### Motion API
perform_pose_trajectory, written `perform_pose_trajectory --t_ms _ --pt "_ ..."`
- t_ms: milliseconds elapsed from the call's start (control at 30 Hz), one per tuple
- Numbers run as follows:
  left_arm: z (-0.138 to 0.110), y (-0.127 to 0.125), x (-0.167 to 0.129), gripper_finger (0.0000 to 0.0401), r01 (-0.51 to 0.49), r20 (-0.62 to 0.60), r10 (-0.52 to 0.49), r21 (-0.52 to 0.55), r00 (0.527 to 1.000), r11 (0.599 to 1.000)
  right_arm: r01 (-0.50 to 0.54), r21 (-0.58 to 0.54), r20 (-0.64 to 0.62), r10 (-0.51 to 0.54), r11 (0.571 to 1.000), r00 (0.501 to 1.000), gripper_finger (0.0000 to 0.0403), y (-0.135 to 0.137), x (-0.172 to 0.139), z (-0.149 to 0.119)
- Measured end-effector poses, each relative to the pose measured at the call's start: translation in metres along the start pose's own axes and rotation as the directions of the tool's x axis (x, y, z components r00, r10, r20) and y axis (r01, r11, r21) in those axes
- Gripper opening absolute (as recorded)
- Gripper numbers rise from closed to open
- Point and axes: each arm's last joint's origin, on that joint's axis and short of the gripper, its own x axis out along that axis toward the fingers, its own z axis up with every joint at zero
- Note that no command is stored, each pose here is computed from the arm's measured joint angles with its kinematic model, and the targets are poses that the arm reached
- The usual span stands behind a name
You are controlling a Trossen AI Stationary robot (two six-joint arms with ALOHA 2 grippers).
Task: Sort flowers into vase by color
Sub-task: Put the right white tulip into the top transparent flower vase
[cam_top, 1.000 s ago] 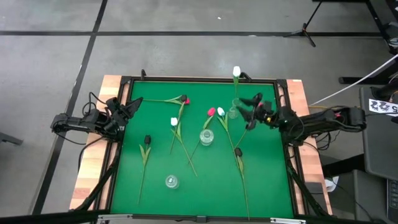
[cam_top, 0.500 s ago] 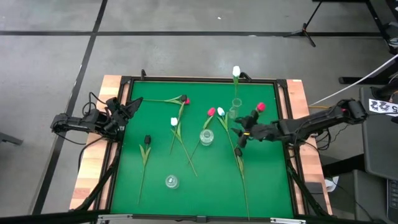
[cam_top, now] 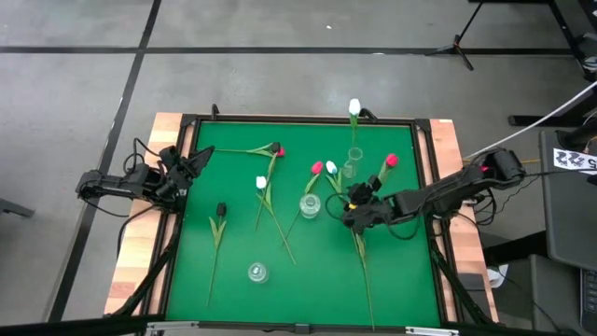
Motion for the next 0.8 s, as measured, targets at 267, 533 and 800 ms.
perform_pose_trajectory --t_ms 267,533,800 --pt "0.0 0.0 0.0 0.02 -0.001 0.001 0.001 0.0 1.0 1.0 0.049 0.019 -0.034 -0.048 0.999 0.998 0.0205 0.008 0.016 -0.018" --pt "0.0 0.0 0.0 0.02 -0.017 0.011 0.017 -0.005 1.0 1.0 0.083 0.059 -0.093 -0.077 0.995 0.993 0.0205 0.011 0.03 -0.035" --pt "0.0 0.001 0.0 0.02 -0.023 0.014 0.024 -0.005 1.0 1.0 0.068 0.103 -0.159 -0.051 0.992 0.986 0.0164 0.015 0.039 -0.046"
